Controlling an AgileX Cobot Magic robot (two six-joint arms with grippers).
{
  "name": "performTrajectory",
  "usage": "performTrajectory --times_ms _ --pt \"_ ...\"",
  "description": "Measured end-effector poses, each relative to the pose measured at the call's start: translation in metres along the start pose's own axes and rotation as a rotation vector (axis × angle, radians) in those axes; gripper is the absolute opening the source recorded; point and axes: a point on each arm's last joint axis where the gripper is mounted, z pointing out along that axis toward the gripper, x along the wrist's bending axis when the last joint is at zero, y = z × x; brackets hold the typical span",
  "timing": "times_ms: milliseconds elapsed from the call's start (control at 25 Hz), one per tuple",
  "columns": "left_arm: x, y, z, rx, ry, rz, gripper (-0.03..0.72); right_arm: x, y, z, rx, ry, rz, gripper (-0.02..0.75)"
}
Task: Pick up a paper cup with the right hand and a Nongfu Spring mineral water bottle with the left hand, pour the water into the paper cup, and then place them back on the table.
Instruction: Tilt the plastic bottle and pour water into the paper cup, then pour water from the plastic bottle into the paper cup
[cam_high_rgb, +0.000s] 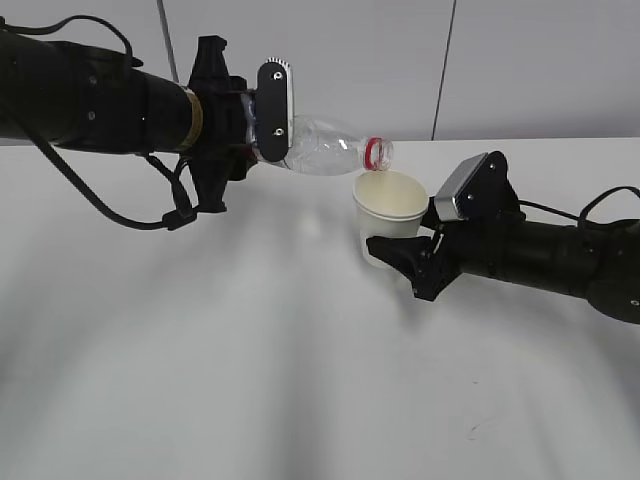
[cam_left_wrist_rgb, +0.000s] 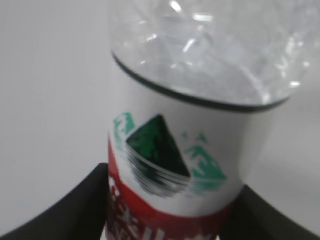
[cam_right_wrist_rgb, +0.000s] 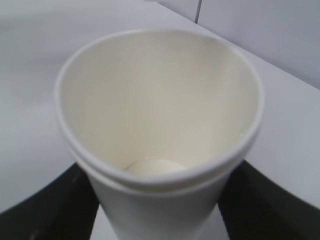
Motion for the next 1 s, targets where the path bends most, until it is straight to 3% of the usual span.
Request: performTrajectory --times_ms 1000 --pt "0.0024 -0.0021 -0.0002 0.037 0.026 0.150 0.385 0.0035 -0.0015 -0.0001 0.015 0.039 -0.010 0.509"
